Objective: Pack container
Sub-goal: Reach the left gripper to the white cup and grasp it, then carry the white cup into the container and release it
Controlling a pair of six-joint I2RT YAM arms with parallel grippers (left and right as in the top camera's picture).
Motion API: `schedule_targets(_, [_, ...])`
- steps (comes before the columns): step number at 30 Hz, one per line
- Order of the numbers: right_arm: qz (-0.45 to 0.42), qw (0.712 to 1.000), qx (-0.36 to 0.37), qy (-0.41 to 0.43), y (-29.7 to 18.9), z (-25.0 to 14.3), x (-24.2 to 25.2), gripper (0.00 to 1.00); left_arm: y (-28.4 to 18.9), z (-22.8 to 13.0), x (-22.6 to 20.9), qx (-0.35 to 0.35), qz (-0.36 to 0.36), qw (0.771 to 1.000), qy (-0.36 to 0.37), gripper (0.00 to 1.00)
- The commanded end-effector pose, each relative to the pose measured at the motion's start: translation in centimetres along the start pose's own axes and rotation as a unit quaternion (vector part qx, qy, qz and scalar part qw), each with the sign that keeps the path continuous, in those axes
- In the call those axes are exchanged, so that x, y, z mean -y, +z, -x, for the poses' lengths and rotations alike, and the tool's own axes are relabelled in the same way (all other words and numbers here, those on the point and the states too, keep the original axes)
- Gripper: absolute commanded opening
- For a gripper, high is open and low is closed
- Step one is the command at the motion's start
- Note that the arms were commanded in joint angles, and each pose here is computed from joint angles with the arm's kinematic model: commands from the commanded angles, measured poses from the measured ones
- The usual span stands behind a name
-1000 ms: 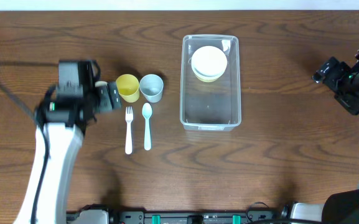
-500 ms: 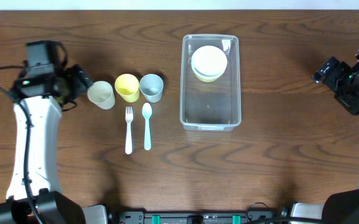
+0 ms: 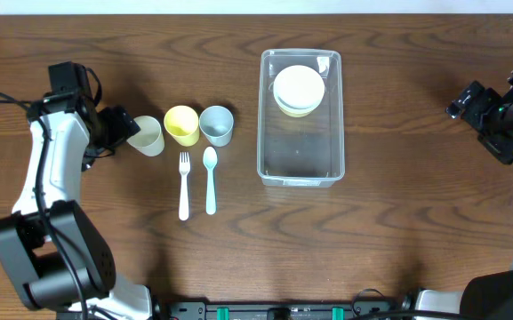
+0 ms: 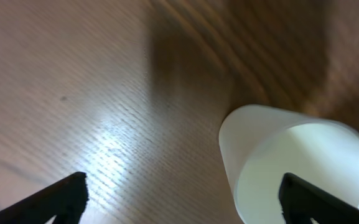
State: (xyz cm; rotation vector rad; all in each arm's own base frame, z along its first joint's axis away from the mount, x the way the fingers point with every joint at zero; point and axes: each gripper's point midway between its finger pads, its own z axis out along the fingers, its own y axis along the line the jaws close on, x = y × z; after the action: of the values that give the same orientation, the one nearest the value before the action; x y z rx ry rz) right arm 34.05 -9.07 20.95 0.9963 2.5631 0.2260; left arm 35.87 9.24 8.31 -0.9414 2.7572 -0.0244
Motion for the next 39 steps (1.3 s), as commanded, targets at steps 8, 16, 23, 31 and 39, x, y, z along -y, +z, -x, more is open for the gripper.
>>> schedule_targets(8, [0.001,1.0,0.0,0.002,-0.1,0.0,0.1,0.99,3.2,-1.1,1.1,-0.053,-0.02,0.997,0.052,0.63])
schedule_targets(16, [0.001,1.0,0.0,0.002,-0.1,0.0,0.1,0.99,1.4,0.3,1.8,-0.014,-0.034,0.998,0.059,0.06])
schedule_targets(23, [0.001,1.0,0.0,0.002,-0.1,0.0,0.1,0.99,-7.8,0.6,3.1,0.061,-0.064,0.993,0.077,0.06])
schedule_targets(31, [0.001,1.0,0.0,0.002,-0.1,0.0,0.1,0.99,-17.8,-9.4,14.6,0.116,-0.2,0.912,0.34,0.06])
schedule_targets(39, [0.001,1.0,0.0,0.002,-0.1,0.0,0.1,0.99,-15.4,-17.6,25.5,0.132,-0.227,0.834,0.485,0.06])
